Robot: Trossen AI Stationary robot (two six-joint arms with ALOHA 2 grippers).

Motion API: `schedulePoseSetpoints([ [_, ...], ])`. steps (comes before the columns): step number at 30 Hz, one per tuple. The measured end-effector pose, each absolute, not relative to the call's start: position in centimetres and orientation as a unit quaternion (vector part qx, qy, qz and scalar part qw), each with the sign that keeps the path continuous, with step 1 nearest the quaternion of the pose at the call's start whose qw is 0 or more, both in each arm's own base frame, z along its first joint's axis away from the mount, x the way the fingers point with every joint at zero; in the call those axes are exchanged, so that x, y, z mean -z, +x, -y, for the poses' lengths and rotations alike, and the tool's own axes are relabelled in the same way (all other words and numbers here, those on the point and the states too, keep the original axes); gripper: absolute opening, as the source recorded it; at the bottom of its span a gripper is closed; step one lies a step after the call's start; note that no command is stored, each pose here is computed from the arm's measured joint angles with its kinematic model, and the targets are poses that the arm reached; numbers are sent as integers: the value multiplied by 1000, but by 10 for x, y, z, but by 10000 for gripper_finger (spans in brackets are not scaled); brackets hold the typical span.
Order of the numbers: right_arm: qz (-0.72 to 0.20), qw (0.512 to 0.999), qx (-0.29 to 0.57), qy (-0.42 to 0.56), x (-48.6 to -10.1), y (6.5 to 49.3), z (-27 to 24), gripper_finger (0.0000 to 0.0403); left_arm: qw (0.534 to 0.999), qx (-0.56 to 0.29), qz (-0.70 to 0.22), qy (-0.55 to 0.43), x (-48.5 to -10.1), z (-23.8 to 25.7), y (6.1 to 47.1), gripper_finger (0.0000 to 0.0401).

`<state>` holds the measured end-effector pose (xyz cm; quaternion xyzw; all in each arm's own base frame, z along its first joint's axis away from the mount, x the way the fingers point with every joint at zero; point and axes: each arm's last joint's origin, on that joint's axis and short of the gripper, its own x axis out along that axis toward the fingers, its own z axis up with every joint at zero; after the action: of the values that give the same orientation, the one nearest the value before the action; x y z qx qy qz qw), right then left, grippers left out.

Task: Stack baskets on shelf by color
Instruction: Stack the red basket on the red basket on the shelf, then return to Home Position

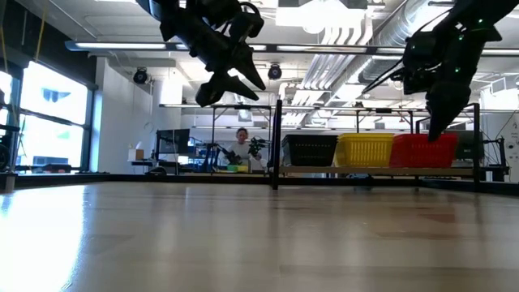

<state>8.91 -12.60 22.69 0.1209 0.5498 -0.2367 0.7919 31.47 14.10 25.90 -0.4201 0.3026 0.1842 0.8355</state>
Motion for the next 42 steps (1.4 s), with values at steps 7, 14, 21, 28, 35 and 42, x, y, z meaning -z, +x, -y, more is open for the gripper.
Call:
schedulePoseSetpoints([
  [7,-557,777,259,136,-225,89,128,98,836,-184,-303,-420,-259,-141,315,97],
  [14,-546,781,276,125,-226,91,131,98,836,-184,-303,-420,-259,-141,315,97],
  [21,-552,782,261,131,-226,90,129,98,836,-184,-303,-420,-259,-141,315,97],
  [28,-523,806,232,153,-253,90,125,98,835,-160,-305,-428,-261,-139,314,97],
  [35,-393,877,223,162,-293,101,125,98,864,-154,-272,-394,-286,-131,304,97],
  [42,-264,928,214,150,-327,115,108,98,917,-164,-240,-274,-316,-110,291,97],
])
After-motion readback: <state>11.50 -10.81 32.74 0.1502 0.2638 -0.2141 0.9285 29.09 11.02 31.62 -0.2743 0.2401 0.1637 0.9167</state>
